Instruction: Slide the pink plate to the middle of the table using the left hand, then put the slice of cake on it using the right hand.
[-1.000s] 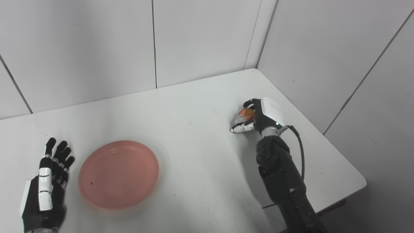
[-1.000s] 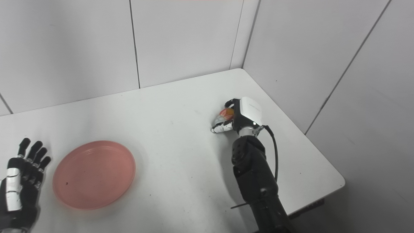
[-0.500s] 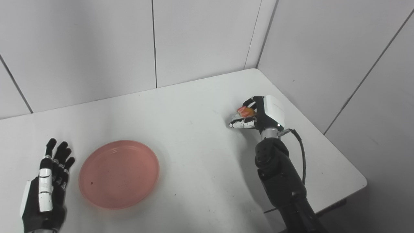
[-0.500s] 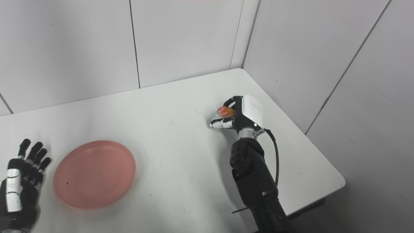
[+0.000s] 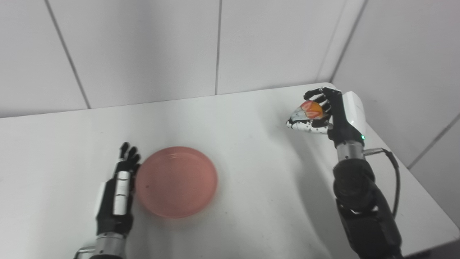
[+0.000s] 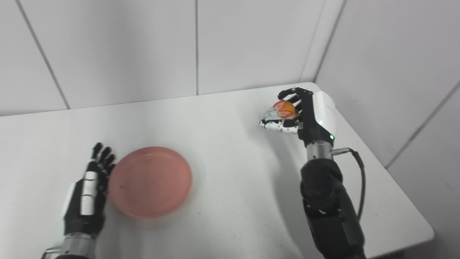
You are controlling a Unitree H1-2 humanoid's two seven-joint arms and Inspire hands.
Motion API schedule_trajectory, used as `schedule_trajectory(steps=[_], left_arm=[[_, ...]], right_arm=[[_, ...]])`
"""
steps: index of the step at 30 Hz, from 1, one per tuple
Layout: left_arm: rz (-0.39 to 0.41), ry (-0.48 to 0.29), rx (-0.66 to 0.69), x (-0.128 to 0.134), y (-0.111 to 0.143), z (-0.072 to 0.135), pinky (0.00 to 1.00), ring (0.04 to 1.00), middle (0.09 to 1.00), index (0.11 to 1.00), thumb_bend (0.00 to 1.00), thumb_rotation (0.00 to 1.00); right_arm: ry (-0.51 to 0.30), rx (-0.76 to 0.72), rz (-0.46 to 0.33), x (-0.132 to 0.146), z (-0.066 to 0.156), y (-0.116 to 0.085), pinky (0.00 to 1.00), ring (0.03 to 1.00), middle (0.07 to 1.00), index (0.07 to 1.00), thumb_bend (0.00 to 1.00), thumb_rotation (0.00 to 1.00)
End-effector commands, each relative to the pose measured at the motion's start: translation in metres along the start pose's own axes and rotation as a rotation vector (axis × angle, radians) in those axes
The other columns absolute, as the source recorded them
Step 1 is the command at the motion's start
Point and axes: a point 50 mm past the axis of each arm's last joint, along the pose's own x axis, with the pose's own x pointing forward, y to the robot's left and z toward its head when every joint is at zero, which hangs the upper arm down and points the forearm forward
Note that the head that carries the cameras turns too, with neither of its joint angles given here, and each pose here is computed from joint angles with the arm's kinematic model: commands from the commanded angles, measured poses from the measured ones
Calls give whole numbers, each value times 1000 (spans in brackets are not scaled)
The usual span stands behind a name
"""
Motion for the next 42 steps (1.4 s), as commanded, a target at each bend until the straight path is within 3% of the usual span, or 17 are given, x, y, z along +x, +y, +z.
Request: schedule_trajectory(steps=[1, 5, 19, 28, 32, 37, 42], left_arm=[[17, -19, 10, -5, -3, -5, 1000, 996, 996, 1000, 603, 958], [22, -11, 10, -3, -7, -6, 1000, 1000, 998, 1000, 611, 969], [84, -29, 22, 2, -19, -5, 1000, 996, 987, 982, 549, 1000], [106, -40, 34, 5, -22, -5, 1000, 987, 977, 983, 545, 1000], [115, -33, 58, 5, -22, -4, 1000, 987, 974, 977, 563, 1000], [120, -28, 71, 5, -23, -4, 1000, 989, 979, 982, 583, 1000], [116, -20, 78, 5, -25, -4, 995, 985, 977, 982, 594, 1000]], right_arm=[[-150, 25, 18, -2, 25, -6, 176, 239, 468, 484, 526, 0], [-221, 77, 97, -11, 46, 6, 176, 242, 401, 508, 517, 0], [-424, 130, 371, -34, 118, 66, 242, 308, 418, 491, 521, 0], [-482, 132, 491, -38, 112, 123, 289, 372, 454, 512, 515, 0], [-490, 105, 517, -38, 110, 138, 317, 396, 479, 517, 513, 0], [-482, 47, 542, -37, 105, 153, 258, 375, 467, 523, 511, 0], [-472, 8, 576, -36, 100, 165, 310, 404, 495, 514, 512, 0]])
